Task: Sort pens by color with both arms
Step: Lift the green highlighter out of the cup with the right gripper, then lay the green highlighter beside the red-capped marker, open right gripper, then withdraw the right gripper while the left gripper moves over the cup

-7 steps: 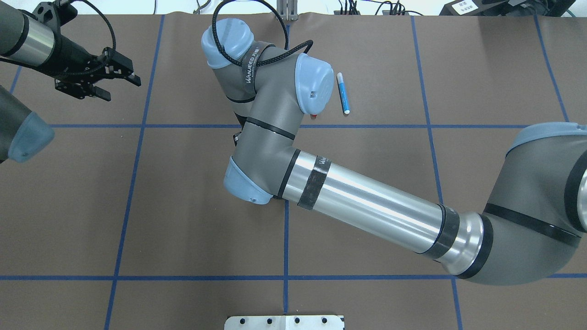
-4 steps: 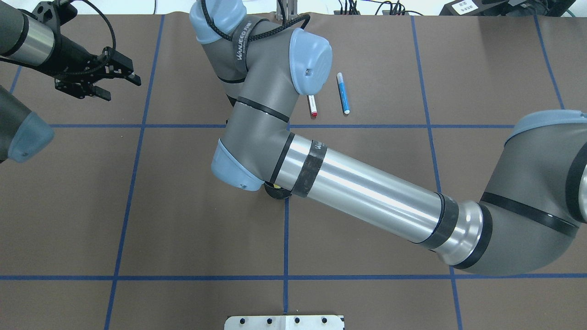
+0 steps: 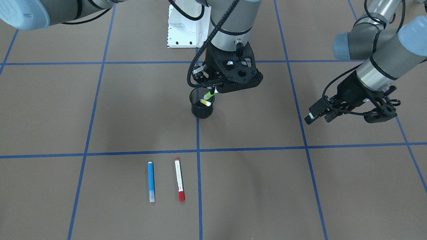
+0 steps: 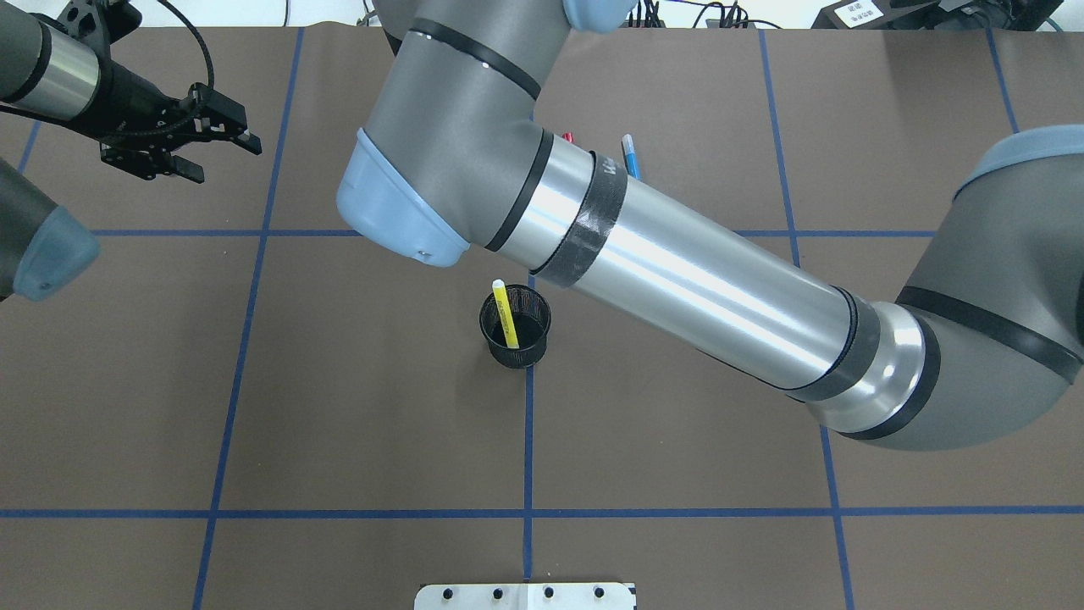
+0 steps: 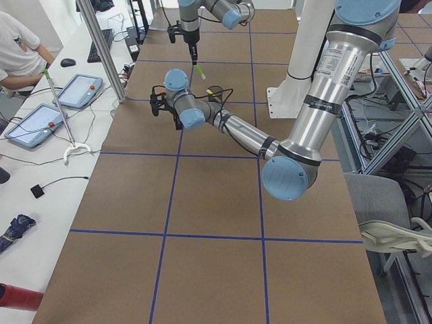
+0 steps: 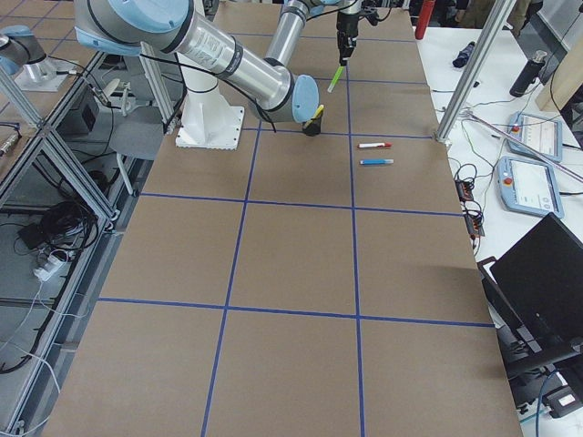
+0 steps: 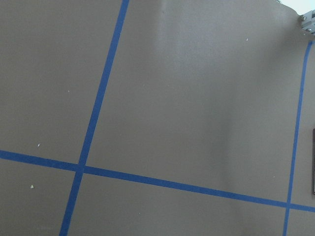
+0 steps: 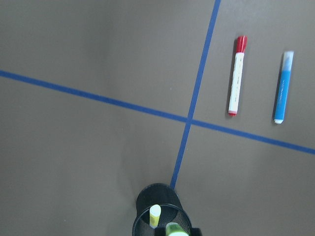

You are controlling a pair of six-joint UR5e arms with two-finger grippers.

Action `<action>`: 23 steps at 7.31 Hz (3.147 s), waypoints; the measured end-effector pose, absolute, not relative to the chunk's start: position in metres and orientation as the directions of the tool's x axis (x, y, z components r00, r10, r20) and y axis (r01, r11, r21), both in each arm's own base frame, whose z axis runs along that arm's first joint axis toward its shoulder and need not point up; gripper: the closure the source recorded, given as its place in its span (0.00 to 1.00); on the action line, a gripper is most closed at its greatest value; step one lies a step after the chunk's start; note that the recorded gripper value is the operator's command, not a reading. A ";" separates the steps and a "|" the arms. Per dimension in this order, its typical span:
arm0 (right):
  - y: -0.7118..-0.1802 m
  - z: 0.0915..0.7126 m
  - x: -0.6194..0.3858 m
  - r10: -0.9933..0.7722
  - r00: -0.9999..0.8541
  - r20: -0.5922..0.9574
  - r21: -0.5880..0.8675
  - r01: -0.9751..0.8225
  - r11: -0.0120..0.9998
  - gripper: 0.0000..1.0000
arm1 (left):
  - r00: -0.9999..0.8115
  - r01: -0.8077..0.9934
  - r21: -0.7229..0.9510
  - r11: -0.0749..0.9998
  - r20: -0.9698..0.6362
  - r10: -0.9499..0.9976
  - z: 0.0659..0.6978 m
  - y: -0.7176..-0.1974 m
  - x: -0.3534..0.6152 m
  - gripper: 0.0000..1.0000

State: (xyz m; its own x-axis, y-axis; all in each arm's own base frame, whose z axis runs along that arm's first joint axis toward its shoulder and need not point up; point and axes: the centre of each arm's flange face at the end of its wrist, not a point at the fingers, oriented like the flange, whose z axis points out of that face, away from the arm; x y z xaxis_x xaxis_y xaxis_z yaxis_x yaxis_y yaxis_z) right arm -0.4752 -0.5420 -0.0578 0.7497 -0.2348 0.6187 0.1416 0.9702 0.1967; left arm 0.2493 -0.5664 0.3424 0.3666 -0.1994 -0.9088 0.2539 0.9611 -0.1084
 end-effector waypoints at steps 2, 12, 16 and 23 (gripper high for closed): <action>-0.559 -0.070 -0.453 -0.220 0.739 0.636 0.297 0.028 0.954 1.00 | 0.367 0.254 -0.107 0.961 -0.909 -0.198 0.342 -0.566 0.249 0.01; -0.570 0.193 -0.641 0.084 0.631 0.771 0.531 -0.710 0.463 1.00 | 0.359 0.255 -0.097 0.962 -0.914 -0.188 0.337 -0.556 0.243 0.01; -0.572 0.196 -0.649 0.094 0.637 0.765 0.541 -0.715 0.443 0.52 | 0.356 0.255 -0.094 0.962 -0.916 -0.183 0.334 -0.555 0.242 0.01; -0.546 0.209 -0.570 -0.087 0.623 0.777 0.551 -0.607 0.572 0.01 | 0.324 0.293 -0.144 0.945 -0.915 -0.241 0.300 -0.553 0.272 0.01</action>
